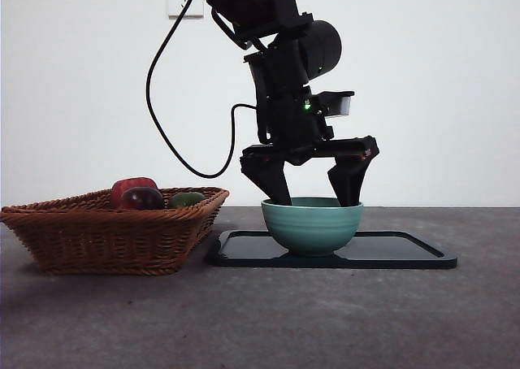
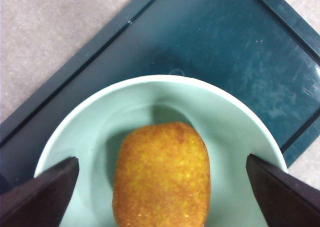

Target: Pick up the wifruite, put it on the bowl, pick up the plate, put it on desk

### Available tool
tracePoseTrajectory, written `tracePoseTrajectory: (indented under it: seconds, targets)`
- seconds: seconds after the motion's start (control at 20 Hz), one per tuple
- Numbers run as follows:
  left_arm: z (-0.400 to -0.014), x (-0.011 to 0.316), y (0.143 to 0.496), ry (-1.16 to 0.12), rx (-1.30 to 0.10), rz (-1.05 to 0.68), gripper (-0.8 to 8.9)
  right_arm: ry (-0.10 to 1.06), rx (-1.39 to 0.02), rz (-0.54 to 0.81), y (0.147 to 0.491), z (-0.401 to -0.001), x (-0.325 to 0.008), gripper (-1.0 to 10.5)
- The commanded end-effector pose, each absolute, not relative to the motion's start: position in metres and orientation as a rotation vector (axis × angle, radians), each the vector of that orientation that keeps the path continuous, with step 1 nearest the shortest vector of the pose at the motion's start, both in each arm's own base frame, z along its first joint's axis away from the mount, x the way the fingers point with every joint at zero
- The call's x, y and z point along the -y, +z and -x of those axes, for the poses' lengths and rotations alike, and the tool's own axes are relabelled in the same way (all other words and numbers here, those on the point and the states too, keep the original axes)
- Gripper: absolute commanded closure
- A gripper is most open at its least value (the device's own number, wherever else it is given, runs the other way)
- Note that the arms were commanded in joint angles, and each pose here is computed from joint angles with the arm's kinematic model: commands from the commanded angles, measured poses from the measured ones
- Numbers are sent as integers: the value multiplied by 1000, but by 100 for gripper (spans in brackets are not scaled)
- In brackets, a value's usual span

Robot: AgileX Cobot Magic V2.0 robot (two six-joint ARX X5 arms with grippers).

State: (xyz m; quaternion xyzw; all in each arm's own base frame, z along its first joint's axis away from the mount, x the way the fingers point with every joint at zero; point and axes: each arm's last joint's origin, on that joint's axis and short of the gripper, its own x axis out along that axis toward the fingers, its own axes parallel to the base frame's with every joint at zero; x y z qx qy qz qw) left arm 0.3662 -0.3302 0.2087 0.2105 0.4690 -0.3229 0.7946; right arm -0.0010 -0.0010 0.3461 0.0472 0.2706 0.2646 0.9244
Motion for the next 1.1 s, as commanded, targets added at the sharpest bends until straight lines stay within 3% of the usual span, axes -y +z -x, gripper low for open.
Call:
tracePoseTrajectory:
  seconds: [0.05, 0.4, 0.7, 0.95, 1.1]
  targets:
    - [-369, 337, 192, -706, -1032, -479, 347, 546, -542, -112, 349, 1, 1, 344]
    - [-369, 337, 192, -718, -1024, -499, 515, 546, -541, -111, 349, 1, 1, 344]
    - [-371, 338, 199, -720, -1005, -496, 511, 533, -539, -108, 349, 1, 2, 344]
    - [-373, 340, 234, -724, -960, -479, 511, 533, -539, -109, 349, 1, 2, 344]
    - [-368, 334, 257, -720, -1003, -494, 511, 533, -539, -109, 349, 1, 2, 344]
